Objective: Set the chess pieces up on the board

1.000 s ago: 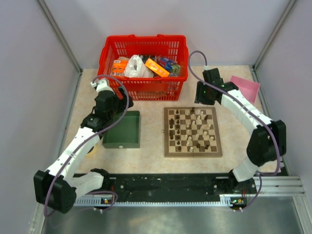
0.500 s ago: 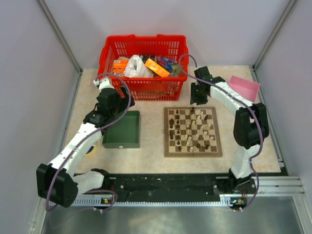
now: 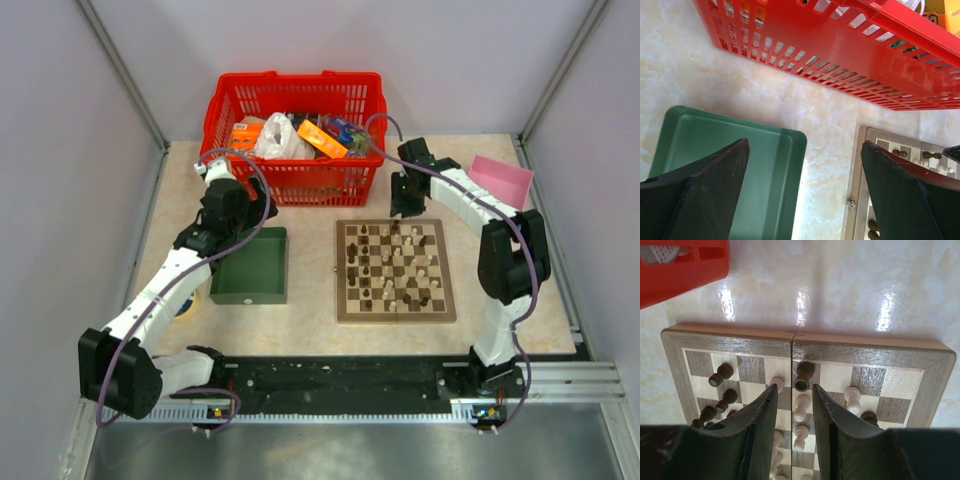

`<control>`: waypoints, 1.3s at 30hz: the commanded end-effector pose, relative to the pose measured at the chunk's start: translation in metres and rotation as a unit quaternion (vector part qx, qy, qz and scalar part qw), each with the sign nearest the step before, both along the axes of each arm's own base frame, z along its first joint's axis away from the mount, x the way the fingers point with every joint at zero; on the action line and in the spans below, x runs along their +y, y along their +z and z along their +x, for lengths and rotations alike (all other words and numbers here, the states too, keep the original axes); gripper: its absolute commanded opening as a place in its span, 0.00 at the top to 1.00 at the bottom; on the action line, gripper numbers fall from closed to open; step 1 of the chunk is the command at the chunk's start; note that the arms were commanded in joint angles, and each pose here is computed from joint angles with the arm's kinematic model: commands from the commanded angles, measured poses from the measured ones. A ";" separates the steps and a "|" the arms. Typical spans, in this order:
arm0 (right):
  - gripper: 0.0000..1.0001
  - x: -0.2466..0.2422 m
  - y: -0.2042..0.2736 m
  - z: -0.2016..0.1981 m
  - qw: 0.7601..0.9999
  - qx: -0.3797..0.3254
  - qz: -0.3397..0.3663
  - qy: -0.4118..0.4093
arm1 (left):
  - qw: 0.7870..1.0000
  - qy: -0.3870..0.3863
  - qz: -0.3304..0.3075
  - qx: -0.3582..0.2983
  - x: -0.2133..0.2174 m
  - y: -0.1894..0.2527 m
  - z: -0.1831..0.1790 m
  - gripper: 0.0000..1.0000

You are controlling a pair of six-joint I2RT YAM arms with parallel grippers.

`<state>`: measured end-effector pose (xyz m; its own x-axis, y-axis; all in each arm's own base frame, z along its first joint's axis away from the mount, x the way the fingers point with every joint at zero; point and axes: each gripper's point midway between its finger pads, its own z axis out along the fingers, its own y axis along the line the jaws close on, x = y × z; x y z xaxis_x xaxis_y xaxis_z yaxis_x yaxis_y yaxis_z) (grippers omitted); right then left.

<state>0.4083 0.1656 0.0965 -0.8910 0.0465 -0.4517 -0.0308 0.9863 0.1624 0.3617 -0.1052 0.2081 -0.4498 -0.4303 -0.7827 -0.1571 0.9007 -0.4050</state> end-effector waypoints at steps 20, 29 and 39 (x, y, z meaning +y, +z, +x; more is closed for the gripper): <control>0.66 0.004 -0.022 -0.007 1.000 0.020 0.004 0.009 | 0.999 -0.006 -0.015 -0.041 -0.003 0.029 0.007 0.01; 0.73 0.003 -0.023 -0.006 1.000 0.017 0.003 0.009 | 0.999 -0.004 -0.016 -0.042 -0.002 0.029 0.005 0.01; 0.82 0.001 0.014 -0.002 1.000 -0.028 0.002 0.001 | 0.999 -0.010 -0.018 -0.040 -0.005 0.028 0.005 0.01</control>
<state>0.3983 0.1656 0.0753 -0.9129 0.0388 -0.4063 -0.0309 0.9860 0.1637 0.3612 -0.1072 0.2090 -0.4534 -0.4309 -0.7802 -0.1479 0.8996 -0.4109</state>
